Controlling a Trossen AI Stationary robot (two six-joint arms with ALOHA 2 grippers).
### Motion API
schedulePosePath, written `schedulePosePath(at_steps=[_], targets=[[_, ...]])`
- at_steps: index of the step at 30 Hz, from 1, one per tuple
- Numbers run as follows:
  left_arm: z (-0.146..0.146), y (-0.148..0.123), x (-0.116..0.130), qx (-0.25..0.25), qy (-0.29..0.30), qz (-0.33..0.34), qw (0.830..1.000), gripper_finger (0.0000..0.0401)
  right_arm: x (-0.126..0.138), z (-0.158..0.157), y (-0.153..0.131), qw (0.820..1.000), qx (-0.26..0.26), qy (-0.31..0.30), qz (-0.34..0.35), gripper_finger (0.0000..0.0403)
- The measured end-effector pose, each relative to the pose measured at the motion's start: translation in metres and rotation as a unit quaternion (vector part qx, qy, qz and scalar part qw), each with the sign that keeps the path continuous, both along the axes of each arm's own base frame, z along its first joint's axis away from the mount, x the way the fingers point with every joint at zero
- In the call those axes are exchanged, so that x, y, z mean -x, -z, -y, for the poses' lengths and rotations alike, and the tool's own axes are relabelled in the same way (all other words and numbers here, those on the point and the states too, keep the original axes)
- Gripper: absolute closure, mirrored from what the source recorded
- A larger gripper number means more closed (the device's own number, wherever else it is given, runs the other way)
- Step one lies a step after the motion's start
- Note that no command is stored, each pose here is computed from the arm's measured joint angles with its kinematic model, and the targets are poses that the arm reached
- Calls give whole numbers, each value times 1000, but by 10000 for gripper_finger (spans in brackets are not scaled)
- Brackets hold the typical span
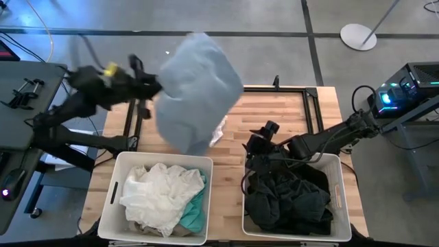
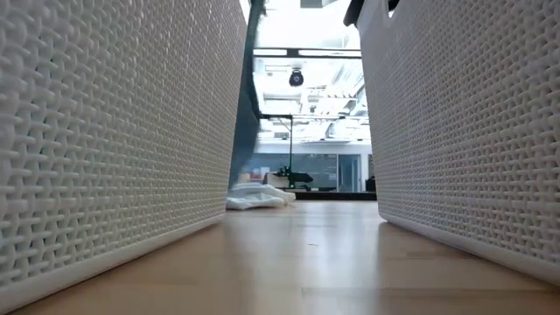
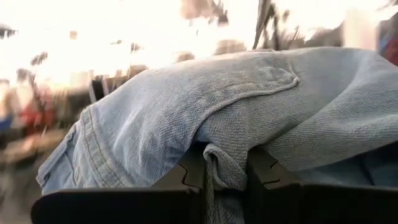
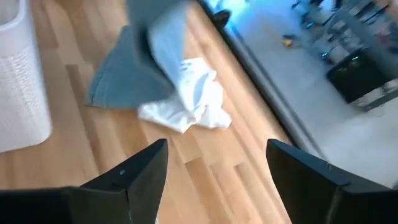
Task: Sort clothes
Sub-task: Put the blue pants into the left white laundry bin
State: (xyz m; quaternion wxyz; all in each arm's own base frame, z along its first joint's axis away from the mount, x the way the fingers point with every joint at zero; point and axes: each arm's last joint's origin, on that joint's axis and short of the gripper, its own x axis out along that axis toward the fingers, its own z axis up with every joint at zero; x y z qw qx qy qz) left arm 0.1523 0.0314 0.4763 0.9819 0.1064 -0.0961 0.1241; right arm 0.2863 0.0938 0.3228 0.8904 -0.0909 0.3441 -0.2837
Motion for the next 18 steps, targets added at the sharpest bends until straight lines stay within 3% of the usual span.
schedulePosePath(at_steps=[5, 12, 16, 18], targets=[[17, -67, 28, -51, 55, 96, 993, 370, 5, -8, -4, 998, 59, 19, 26, 144], [32, -148, 45, -68, 170, 217, 959, 370, 15, -14, -13, 994, 87, 28, 57, 144], [42, -171, 39, -56, 275, 241, 929, 370, 17, -15, -15, 994, 84, 24, 61, 144], [48, -173, 32, -35, 317, 219, 922, 370, 17, -15, -15, 994, 84, 24, 61, 144]])
